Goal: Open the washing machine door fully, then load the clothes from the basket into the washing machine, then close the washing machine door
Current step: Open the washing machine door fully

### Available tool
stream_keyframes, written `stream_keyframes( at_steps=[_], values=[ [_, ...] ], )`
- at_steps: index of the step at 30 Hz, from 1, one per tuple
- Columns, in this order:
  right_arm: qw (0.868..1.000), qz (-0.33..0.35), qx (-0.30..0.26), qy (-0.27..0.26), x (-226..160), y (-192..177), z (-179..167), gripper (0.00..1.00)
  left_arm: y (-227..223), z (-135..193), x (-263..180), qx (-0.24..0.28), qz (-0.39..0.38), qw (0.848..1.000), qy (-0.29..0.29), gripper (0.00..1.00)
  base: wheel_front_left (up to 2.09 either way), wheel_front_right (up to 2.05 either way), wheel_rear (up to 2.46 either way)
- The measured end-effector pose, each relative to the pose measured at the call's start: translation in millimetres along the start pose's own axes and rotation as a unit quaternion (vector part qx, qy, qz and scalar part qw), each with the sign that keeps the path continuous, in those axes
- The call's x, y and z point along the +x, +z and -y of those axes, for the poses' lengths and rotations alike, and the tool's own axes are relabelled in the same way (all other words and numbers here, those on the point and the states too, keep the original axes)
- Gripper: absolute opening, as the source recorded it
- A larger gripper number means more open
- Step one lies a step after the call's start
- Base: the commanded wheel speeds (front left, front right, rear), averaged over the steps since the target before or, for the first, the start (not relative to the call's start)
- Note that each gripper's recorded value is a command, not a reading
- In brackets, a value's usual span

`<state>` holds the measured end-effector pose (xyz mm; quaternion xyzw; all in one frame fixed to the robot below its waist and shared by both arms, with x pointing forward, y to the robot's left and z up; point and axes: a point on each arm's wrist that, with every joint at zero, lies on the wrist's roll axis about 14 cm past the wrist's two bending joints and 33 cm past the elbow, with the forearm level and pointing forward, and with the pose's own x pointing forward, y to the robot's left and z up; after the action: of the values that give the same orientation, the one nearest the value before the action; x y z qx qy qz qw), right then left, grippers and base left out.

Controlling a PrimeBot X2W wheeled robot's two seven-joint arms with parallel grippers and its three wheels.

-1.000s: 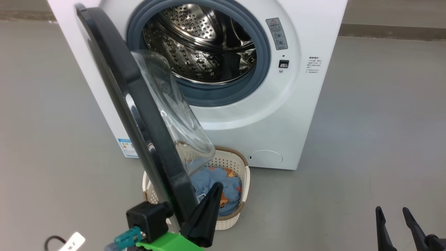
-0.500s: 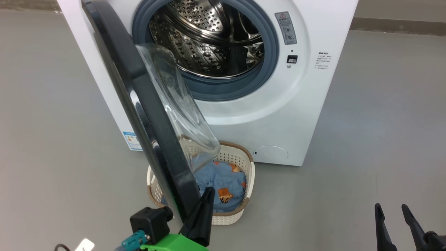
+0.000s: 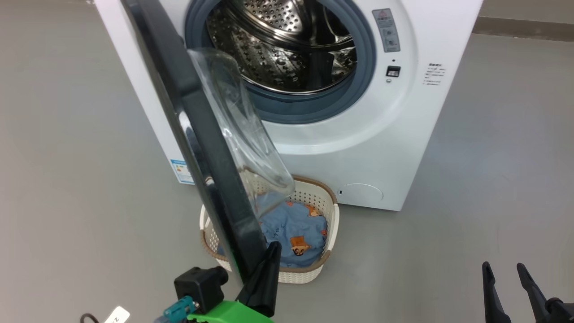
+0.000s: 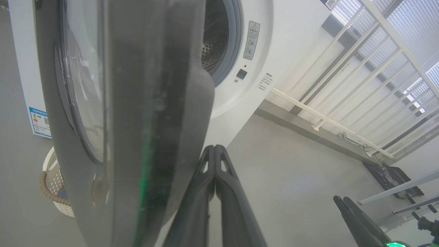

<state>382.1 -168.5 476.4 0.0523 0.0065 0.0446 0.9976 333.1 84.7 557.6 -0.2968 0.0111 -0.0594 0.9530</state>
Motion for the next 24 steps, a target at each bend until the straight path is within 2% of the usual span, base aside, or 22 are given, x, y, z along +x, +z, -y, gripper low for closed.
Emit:
stream_keyframes(
  at_steps=[24],
  values=[
    [0.997, -0.013, 0.006, 0.081, 32, -11, -56, 1.00, 21, -39, -16, 0.001, 0.046, 0.996, 0.082, 0.00, 0.00, 0.00, 0.00]
  ],
)
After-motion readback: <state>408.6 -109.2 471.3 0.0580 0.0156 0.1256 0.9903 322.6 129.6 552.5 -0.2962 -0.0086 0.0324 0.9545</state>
